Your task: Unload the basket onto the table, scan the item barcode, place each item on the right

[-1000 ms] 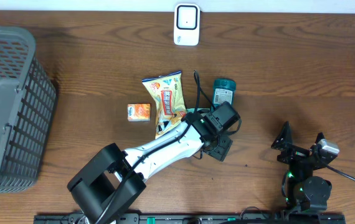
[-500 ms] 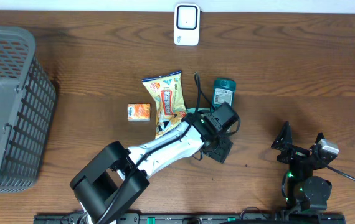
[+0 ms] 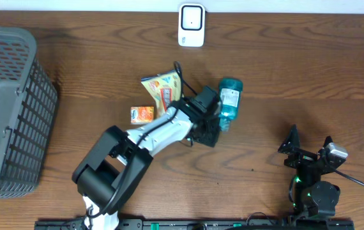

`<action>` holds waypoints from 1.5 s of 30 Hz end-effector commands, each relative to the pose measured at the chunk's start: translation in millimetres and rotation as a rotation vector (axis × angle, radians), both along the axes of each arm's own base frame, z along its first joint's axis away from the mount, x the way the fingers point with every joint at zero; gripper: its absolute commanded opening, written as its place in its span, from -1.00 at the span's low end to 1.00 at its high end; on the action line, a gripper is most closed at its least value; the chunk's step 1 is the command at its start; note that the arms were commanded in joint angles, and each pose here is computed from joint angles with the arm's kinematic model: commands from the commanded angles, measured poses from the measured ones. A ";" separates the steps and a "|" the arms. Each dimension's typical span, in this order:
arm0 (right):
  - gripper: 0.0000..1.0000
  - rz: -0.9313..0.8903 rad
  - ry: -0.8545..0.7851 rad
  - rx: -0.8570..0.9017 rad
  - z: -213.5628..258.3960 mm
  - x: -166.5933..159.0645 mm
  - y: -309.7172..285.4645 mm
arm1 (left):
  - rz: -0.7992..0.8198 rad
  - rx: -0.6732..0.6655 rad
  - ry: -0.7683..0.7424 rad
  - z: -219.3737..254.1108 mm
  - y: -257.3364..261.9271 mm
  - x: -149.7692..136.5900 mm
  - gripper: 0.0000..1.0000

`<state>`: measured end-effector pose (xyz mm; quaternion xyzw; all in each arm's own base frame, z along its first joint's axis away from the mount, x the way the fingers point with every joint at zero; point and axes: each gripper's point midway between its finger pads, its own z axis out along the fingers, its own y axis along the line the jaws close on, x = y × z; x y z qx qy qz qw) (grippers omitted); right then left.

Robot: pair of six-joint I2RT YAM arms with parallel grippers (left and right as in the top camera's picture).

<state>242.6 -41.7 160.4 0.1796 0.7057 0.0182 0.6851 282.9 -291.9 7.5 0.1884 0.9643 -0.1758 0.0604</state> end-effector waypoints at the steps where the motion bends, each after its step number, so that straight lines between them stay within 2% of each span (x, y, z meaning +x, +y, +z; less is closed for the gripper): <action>1: 0.99 0.002 -0.002 0.012 -0.5 0.0 0.6 | 0.094 0.053 -0.002 -17.1 34.9 26.4 0.29; 4: 0.99 0.002 -0.002 0.012 -0.5 0.0 0.6 | 0.137 0.022 -0.040 1.8 41.6 45.1 0.29; 6: 0.99 0.002 -0.002 0.012 -0.5 0.0 0.6 | 0.135 0.008 -0.058 10.9 39.6 46.2 0.30; 7: 0.99 0.002 -0.002 0.012 -0.3 -0.1 0.6 | 0.129 0.001 -0.067 16.5 37.3 45.1 0.47; 8: 0.99 0.002 -0.002 0.012 -0.5 0.0 0.6 | 0.119 -0.009 -0.079 23.5 33.2 43.0 0.55; 9: 0.99 0.002 -0.002 0.012 -0.5 0.0 0.6 | 0.104 -0.023 -0.097 32.5 27.6 40.6 0.88; 10: 0.99 0.002 -0.002 0.012 -0.5 0.0 0.6 | 0.092 -0.038 -0.116 41.9 22.4 38.9 0.99; 13: 0.99 0.002 -0.002 0.012 -0.5 0.0 0.6 | 0.062 -0.114 -0.213 89.4 7.6 39.1 0.96; 15: 0.98 0.002 -0.002 0.012 -0.5 0.0 0.6 | 0.048 -0.164 -0.377 147.1 10.2 53.7 0.96; 18: 0.99 0.002 -0.002 0.012 -0.5 0.0 0.6 | 0.074 -0.136 -0.688 232.0 36.3 82.7 0.95; 19: 0.99 0.001 -0.002 0.012 -0.5 0.0 0.6 | 0.099 -0.118 -0.836 276.4 51.5 93.9 0.96; 21: 0.99 0.002 -0.002 0.012 -0.5 0.0 0.6 | 0.150 -0.083 -1.037 340.2 75.9 105.7 0.95; 24: 0.99 0.002 -0.002 0.012 -0.5 0.0 0.6 | 0.188 0.061 -1.311 427.9 120.0 109.5 0.95; 25: 0.99 0.002 -0.002 0.012 -0.5 0.0 0.6 | 0.235 0.151 -1.389 458.4 143.9 105.0 0.96; 28: 0.99 0.002 -0.002 0.012 -0.5 0.0 0.6 | 0.324 0.279 -1.445 489.9 180.0 85.3 0.95; 32: 0.99 0.002 -0.002 0.012 -0.5 0.0 0.6 | 0.277 0.379 -1.405 489.5 205.3 46.0 0.95; 40: 0.99 0.002 -0.002 0.012 -0.6 0.0 0.6 | 0.323 0.309 -1.499 523.0 234.2 -3.6 0.96; 45: 0.99 0.002 -0.002 0.012 -0.3 -0.1 0.6 | 0.374 0.214 -1.551 534.6 255.4 -35.2 0.95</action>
